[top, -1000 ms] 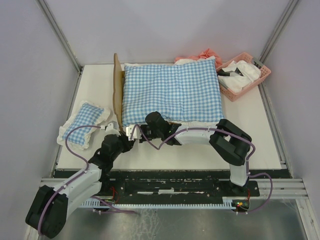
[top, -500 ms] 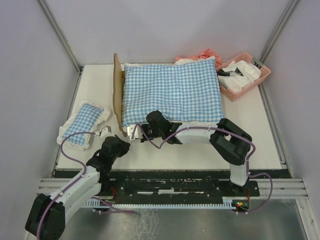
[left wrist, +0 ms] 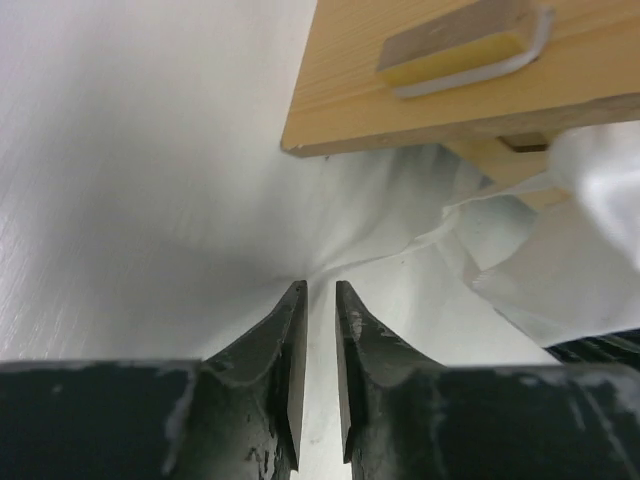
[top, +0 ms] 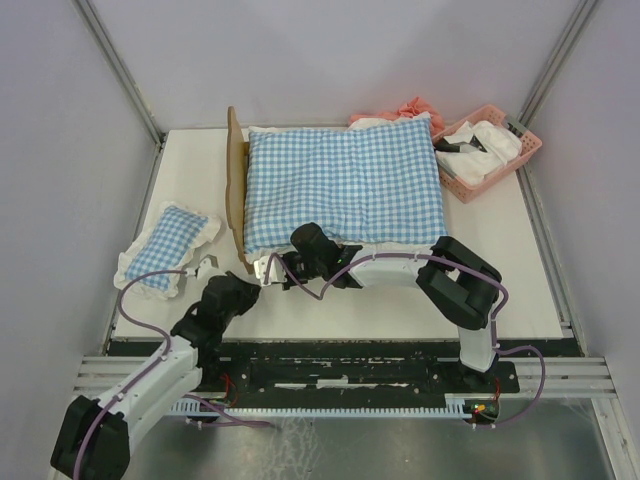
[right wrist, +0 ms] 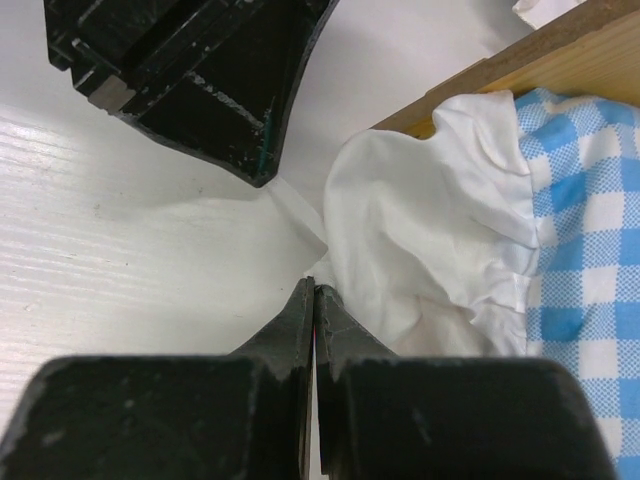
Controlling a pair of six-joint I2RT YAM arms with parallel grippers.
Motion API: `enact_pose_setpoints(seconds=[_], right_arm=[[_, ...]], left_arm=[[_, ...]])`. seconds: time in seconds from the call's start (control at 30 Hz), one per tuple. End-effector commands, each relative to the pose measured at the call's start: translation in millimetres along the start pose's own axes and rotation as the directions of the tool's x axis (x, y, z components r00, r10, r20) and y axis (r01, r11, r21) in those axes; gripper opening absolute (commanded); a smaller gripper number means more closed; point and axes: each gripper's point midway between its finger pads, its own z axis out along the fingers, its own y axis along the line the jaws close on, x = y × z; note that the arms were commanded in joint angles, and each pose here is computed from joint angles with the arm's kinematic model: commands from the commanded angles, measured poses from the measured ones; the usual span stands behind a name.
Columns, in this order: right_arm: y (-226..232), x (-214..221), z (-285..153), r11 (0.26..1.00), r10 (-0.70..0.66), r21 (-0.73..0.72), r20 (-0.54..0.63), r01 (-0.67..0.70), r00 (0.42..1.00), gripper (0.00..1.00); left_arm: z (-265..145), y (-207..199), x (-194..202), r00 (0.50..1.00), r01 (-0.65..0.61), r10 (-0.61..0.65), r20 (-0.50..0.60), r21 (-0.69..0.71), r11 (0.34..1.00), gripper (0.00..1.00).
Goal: Set up the pet bed
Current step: Tie the ropes to the bed frame.
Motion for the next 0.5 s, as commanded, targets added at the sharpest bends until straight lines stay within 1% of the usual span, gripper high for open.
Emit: enact_pose_setpoints(seconds=[0.0,0.07,0.13,0.37,0.47], right_arm=[[-13.7,-20.1,0.7,1.000,-0.028,0.011,0.056,0.027,0.998,0.02],[-12.3,-19.9,0.9,1.000,-0.027,0.007,0.056,0.027,0.998,0.02],[-12.1,-19.8,1.3,1.000,-0.027,0.006,0.057,0.027,0.998,0.02],[-12.6,-21.4,1.7,1.000,-0.024,0.007,0.064,0.024,0.998,0.02],[-13.8,-22.7,1.3,1.000,-0.024,0.008,0.064,0.023,0.998,0.02]], left_arm=[[-4.3,-23.4,-27.0,0.994,-0.037,0.029,0.108,0.076,0.996,0.28],[-7.4,-34.0,-35.0,0.987,-0.099,0.082,0.142,0.119,0.988,0.32],[-10.1,-40.7,-42.2,0.977,-0.148,0.122,0.175,0.141,0.979,0.33],[-13.2,-66.2,-49.0,0.951,-0.237,0.163,0.262,0.281,0.930,0.33],[-11.4,-71.0,-52.2,0.941,-0.264,0.178,0.288,0.294,0.919,0.33]])
